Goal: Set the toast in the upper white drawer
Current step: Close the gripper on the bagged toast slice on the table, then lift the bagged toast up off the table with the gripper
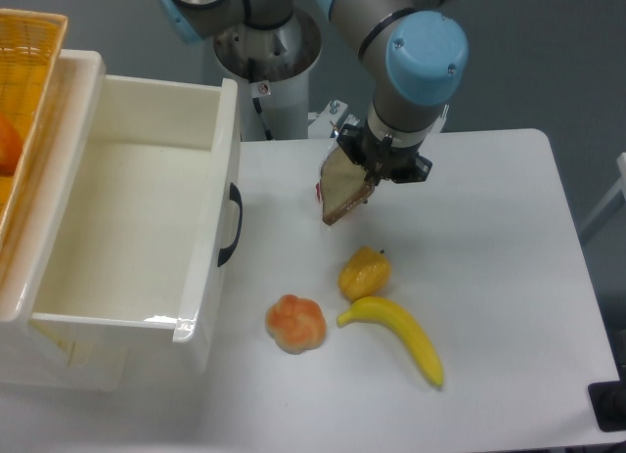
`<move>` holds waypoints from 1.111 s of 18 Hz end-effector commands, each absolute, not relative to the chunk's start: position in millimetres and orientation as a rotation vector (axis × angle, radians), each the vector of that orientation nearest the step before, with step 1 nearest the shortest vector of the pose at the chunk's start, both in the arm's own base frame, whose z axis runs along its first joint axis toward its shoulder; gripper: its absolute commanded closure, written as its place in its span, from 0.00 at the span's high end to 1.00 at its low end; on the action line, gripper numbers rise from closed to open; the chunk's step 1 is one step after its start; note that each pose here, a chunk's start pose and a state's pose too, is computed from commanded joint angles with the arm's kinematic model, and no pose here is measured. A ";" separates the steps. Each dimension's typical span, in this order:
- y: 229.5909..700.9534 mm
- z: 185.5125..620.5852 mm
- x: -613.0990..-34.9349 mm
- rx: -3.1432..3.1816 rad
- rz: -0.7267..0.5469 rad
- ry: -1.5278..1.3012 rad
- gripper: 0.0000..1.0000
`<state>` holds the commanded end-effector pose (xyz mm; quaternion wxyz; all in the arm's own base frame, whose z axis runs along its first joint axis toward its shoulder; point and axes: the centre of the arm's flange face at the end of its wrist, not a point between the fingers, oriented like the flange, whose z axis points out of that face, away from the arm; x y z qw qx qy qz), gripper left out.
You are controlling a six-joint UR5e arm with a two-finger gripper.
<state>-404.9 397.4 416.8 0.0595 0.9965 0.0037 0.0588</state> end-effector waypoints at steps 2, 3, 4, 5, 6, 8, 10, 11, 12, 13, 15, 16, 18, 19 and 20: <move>395.6 414.0 -404.6 3.016 0.188 0.016 0.00; 396.3 415.4 -405.7 3.019 0.183 0.016 0.00; 396.5 419.7 -406.4 3.022 0.172 0.016 0.00; 396.8 420.4 -407.2 3.022 0.168 0.018 0.00; 396.2 420.4 -407.8 3.022 0.169 0.019 0.00; 397.0 425.2 -408.9 3.028 0.160 0.021 0.00; 397.2 428.8 -409.2 3.028 0.160 0.021 0.00; 396.0 428.8 -410.4 3.028 0.160 0.028 0.00; 394.1 428.8 -412.2 3.028 0.161 0.033 0.00; 391.6 428.8 -413.4 3.026 0.162 0.042 0.00; 386.7 435.4 -413.4 3.032 0.148 0.063 0.00; 381.5 442.0 -413.7 3.040 0.137 0.085 0.00; 376.1 447.4 -412.8 3.039 0.139 0.104 0.00; 370.7 453.1 -411.5 3.040 0.138 0.118 0.00; 364.5 457.4 -412.4 3.039 0.136 0.134 0.00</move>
